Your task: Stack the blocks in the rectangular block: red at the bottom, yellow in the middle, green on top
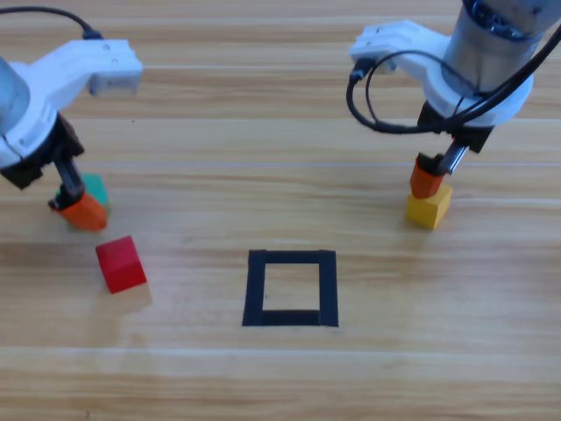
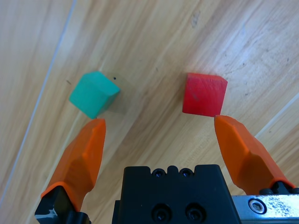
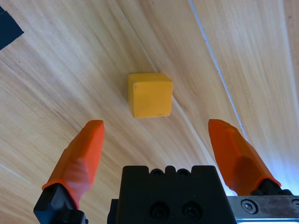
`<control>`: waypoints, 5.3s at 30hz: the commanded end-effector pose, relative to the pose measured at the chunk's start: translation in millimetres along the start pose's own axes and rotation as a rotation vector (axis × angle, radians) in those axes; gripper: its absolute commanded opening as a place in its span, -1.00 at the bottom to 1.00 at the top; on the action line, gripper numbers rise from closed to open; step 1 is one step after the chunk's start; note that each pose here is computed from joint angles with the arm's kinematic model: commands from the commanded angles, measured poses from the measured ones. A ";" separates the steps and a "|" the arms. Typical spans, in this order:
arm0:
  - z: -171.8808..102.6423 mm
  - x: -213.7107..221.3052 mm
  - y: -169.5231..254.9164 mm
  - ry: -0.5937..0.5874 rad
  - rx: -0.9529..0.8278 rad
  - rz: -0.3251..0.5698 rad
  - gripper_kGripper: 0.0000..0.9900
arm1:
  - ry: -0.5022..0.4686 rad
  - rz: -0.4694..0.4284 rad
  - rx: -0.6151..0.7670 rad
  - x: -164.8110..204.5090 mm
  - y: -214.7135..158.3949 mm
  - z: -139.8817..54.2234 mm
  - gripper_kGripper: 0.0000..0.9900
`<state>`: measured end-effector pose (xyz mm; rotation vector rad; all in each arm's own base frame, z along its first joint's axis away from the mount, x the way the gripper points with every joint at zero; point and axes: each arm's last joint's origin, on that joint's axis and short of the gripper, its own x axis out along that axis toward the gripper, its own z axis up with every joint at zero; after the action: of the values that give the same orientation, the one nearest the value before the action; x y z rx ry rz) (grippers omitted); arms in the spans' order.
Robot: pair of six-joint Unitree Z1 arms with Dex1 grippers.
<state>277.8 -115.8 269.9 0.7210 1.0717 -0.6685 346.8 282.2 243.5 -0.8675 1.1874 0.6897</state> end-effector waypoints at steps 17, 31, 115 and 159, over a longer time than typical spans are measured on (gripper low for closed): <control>8.2 59.8 -26.4 0.146 0.197 -0.077 1.00 | 0.164 0.061 0.041 108.2 -35.7 18.0 0.84; 19.1 89.2 -23.7 0.185 0.111 -0.100 1.00 | 0.212 0.163 0.050 112.0 -29.0 12.1 0.64; 203.4 78.2 -131.5 0.334 -0.919 0.038 -1.00 | 0.068 0.139 0.112 -38.1 22.7 -60.3 -1.00; 182.8 114.1 -143.9 0.363 -0.987 0.037 -1.00 | 0.136 0.233 0.921 2.0 4.2 -55.3 -1.00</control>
<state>306.0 -363.0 191.6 -0.0214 1.5174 0.0956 315.2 223.6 256.8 0.0278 1.4685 0.2134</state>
